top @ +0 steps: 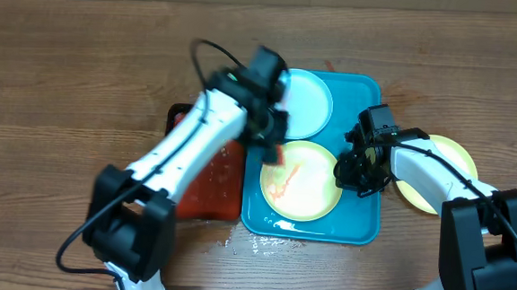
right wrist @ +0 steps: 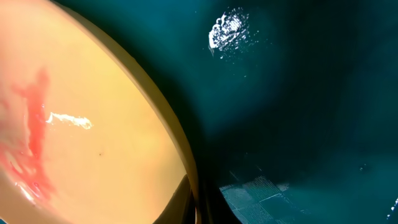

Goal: Clean dirty plates on tray and stack at the side
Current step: 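Carry the sponge to the yellow plate and scrub it with the left gripper, then scrub the yellow plate with the sponge while the right gripper holds its rim, then return the sponge to the red tray with the left gripper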

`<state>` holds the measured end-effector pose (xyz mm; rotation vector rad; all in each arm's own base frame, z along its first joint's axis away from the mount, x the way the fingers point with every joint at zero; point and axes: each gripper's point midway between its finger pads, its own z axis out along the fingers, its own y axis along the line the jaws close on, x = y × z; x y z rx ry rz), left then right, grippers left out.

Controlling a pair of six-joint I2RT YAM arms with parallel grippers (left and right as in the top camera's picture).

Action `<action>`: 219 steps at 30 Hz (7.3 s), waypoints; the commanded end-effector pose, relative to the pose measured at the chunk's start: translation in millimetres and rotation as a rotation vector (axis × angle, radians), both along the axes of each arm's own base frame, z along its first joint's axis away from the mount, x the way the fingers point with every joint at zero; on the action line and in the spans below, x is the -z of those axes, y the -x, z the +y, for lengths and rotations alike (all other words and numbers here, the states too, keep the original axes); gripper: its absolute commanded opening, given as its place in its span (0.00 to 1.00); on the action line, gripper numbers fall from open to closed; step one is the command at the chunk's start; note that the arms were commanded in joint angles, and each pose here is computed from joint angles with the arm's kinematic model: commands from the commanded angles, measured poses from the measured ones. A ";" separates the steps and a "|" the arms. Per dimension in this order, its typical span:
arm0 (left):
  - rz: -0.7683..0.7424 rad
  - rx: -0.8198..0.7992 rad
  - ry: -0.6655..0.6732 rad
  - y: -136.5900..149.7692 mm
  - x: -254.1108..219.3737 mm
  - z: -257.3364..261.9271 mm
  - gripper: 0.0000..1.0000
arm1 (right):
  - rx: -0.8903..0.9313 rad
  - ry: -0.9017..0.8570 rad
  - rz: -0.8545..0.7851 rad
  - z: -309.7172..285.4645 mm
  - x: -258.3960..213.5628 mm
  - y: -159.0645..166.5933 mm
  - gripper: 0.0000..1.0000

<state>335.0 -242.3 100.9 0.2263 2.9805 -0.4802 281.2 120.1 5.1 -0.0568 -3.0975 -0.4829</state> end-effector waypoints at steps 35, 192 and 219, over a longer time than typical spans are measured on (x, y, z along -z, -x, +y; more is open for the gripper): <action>0.179 0.058 0.033 19.7 99.3 -57.7 0.04 | 0.019 0.030 0.041 -3.4 9.3 6.6 0.04; 0.246 -0.210 -0.369 22.8 66.8 41.9 0.05 | 0.014 0.067 0.048 -10.0 10.9 9.4 0.04; 0.088 -0.316 -0.292 9.9 58.5 161.2 0.05 | 0.014 0.065 0.043 -9.5 10.9 8.3 0.04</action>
